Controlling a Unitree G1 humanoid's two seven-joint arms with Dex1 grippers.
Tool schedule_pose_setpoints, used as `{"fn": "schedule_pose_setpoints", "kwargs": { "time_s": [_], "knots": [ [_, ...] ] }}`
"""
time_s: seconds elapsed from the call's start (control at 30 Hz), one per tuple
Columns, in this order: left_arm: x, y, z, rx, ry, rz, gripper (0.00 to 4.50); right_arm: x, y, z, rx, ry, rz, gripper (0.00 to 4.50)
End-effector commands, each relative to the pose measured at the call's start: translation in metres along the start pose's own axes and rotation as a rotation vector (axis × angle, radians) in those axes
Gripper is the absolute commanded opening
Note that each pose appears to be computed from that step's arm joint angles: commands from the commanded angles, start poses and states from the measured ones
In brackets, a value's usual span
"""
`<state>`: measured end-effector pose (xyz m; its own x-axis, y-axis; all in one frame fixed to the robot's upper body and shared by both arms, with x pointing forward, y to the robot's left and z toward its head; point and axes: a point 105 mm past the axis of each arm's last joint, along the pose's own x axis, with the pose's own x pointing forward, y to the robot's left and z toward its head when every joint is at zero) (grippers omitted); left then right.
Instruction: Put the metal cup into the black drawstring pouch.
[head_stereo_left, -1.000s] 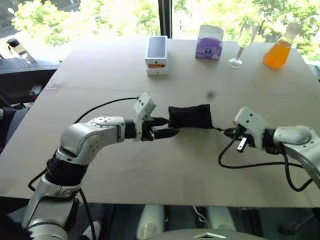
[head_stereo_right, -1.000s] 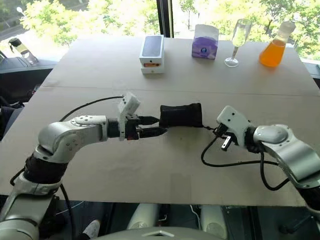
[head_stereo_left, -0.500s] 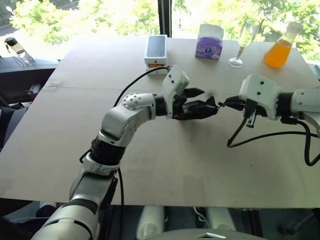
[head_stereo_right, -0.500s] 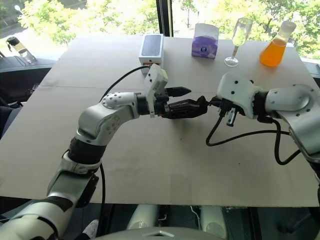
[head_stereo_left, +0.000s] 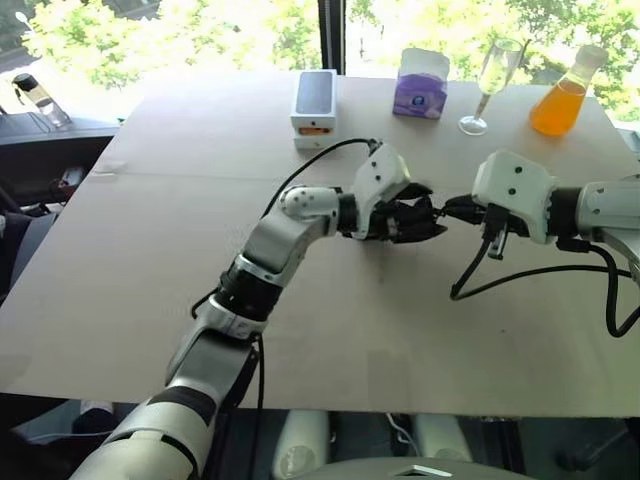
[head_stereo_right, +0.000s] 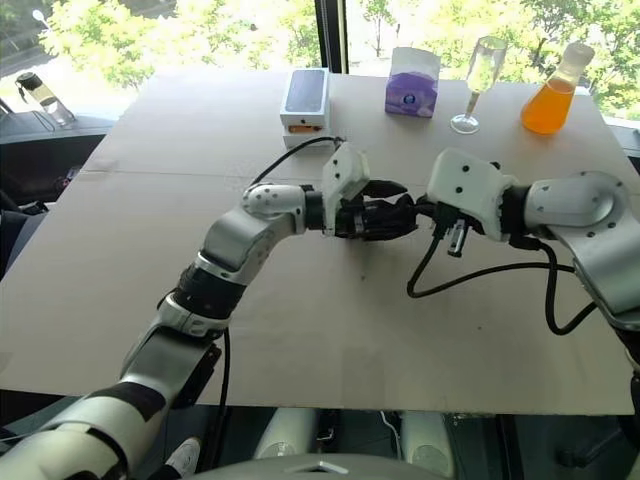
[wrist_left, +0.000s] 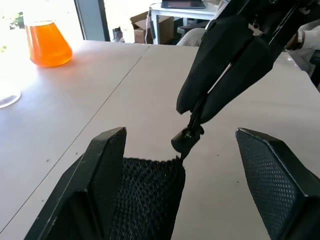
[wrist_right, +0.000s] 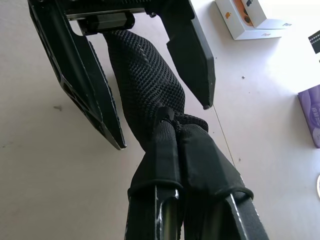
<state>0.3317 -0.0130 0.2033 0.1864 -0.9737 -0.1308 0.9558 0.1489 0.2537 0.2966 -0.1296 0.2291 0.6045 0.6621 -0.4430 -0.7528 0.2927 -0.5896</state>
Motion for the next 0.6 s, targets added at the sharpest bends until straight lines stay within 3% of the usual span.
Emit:
{"fn": "schedule_pose_setpoints", "kwargs": {
  "time_s": [0.03, 0.3, 0.5, 0.6],
  "knots": [
    [0.002, 0.001, 0.012, 0.064, -0.026, -0.03, 3.61, -0.002, 0.0, 0.009, -0.033, -0.02, -0.016, 0.0],
    [0.007, 0.002, 0.007, 0.079, -0.001, -0.065, 0.02, -0.002, 0.0, 0.009, -0.029, -0.021, -0.021, 0.0],
    [0.006, 0.007, 0.007, 0.091, 0.005, -0.063, 0.02, -0.002, -0.003, 0.011, 0.017, -0.046, -0.046, 0.0],
    [0.006, 0.012, 0.005, 0.105, 0.021, -0.052, 0.02, -0.004, -0.02, 0.025, 0.176, -0.18, -0.135, 0.0]
  ]
}}
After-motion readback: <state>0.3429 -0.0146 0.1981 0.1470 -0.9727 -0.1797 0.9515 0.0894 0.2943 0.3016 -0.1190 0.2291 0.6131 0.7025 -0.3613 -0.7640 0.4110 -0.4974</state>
